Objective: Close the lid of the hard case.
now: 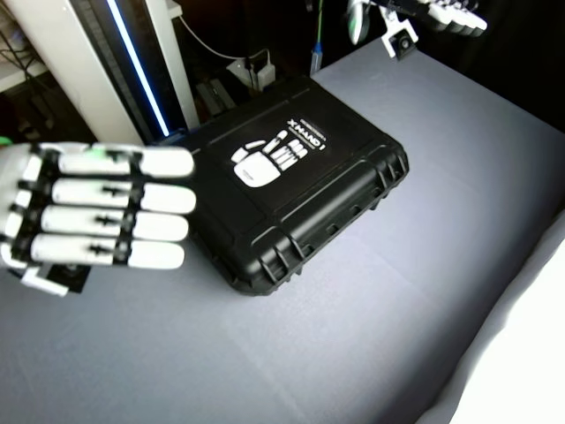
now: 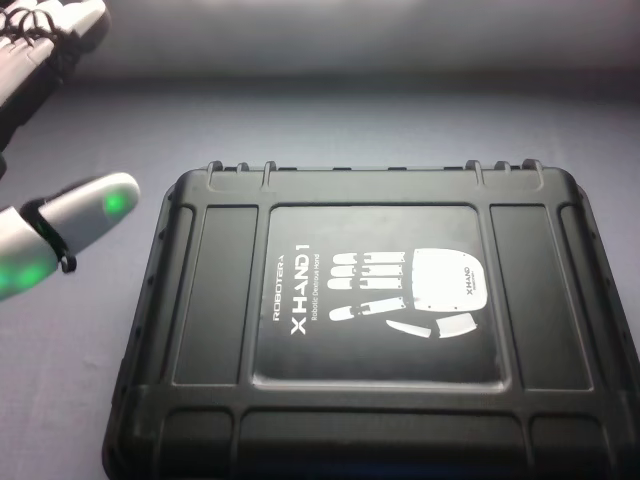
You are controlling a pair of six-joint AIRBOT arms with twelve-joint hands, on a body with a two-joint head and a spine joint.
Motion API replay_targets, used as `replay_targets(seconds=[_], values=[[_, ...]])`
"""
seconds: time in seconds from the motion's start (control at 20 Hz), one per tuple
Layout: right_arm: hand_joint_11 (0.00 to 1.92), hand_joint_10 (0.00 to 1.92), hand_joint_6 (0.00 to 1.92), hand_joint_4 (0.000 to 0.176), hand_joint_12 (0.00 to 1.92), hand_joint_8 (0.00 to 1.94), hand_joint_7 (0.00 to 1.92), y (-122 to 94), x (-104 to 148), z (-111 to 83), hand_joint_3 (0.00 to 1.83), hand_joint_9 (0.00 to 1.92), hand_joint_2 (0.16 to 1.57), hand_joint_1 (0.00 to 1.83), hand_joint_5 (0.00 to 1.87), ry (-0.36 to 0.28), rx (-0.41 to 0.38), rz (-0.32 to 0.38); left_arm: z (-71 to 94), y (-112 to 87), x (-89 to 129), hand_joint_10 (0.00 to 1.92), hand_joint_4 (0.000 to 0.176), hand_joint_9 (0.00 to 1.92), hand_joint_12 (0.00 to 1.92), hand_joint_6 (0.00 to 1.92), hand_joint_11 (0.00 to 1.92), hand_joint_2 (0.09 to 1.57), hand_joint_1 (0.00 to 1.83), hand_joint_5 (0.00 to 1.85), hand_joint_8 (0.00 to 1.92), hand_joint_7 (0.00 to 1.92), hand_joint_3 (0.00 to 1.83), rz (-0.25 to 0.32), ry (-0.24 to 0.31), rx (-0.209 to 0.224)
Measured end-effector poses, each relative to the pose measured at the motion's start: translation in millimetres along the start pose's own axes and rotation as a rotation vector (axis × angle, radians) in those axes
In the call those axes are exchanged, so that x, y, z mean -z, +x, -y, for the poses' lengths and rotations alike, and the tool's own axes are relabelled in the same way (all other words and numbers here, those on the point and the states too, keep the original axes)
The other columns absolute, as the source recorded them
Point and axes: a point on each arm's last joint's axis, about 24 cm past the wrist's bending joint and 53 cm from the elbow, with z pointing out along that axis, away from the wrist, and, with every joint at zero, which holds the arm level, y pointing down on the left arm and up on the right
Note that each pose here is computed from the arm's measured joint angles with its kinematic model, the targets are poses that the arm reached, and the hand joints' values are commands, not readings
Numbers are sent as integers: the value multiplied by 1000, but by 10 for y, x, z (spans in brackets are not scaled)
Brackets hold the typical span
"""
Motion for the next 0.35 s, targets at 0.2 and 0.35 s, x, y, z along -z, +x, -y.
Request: replay_targets(seconds=[0.2, 0.35], values=[[303, 5, 2, 0, 120, 3, 412, -6, -175, -349, 1, 385, 1210, 1020, 442, -106, 25, 38, 63, -30, -78, 0, 28, 247, 474, 21, 0, 1484, 459, 400, 2, 268, 21, 13, 43, 19], [300, 81, 1820, 167, 995, 32, 748, 37, -213, -485, 0, 777, 1499, 544, 346, -133, 18, 12, 284, -41, -224, 81, 41, 485, 1317, 1845, 179, 1531, 592, 325, 28, 362, 11, 34, 97, 35]])
